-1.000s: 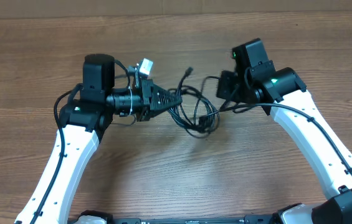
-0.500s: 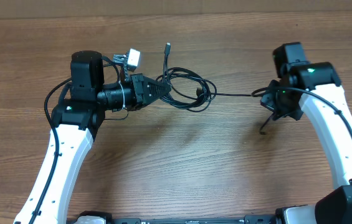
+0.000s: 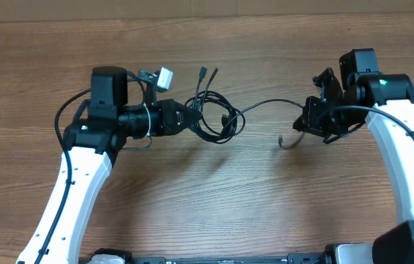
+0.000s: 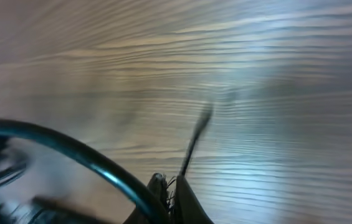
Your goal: Untangle cables
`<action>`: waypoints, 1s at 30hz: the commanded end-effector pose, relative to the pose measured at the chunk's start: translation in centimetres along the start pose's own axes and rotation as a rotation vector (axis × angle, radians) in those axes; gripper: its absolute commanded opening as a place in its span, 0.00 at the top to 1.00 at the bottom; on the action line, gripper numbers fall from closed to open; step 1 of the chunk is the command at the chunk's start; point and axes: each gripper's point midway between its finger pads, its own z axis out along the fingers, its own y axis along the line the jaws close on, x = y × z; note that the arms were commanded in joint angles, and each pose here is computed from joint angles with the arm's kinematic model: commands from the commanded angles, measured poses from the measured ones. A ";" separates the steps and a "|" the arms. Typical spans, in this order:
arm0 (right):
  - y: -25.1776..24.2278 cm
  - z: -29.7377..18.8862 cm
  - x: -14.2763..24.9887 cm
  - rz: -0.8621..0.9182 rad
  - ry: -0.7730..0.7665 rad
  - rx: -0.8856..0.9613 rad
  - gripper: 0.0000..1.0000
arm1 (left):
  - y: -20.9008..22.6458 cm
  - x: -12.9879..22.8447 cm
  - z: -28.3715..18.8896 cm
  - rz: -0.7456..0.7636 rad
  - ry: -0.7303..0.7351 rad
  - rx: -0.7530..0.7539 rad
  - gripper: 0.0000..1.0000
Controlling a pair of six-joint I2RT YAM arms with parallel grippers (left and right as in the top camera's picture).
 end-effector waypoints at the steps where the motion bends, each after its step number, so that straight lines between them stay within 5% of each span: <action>1: 6.6 -5.1 0.0 -0.168 -0.126 -0.225 0.96 | -0.6 -0.1 -0.1 0.091 -0.010 -0.007 0.96; 15: 14.8 -12.6 0.8 -0.176 -0.266 -0.545 0.96 | -0.4 -0.2 -0.1 -0.054 -0.014 -0.015 0.96; 24: 15.5 -9.7 1.0 -0.169 -0.242 -0.427 0.96 | -1.0 0.0 -0.1 -0.203 0.001 0.018 0.96; 26: 15.5 -8.7 0.9 -0.174 -0.242 -0.380 0.71 | -1.4 0.1 -0.1 -0.230 0.012 0.036 0.96; 28: 14.5 -7.9 0.0 -0.133 -0.261 -0.312 0.34 | -1.5 0.3 -0.1 -0.285 0.022 0.046 0.96; 30: 13.4 -7.5 -0.8 -0.092 -0.283 -0.256 0.23 | -1.7 0.3 -0.1 -0.319 0.028 0.052 0.96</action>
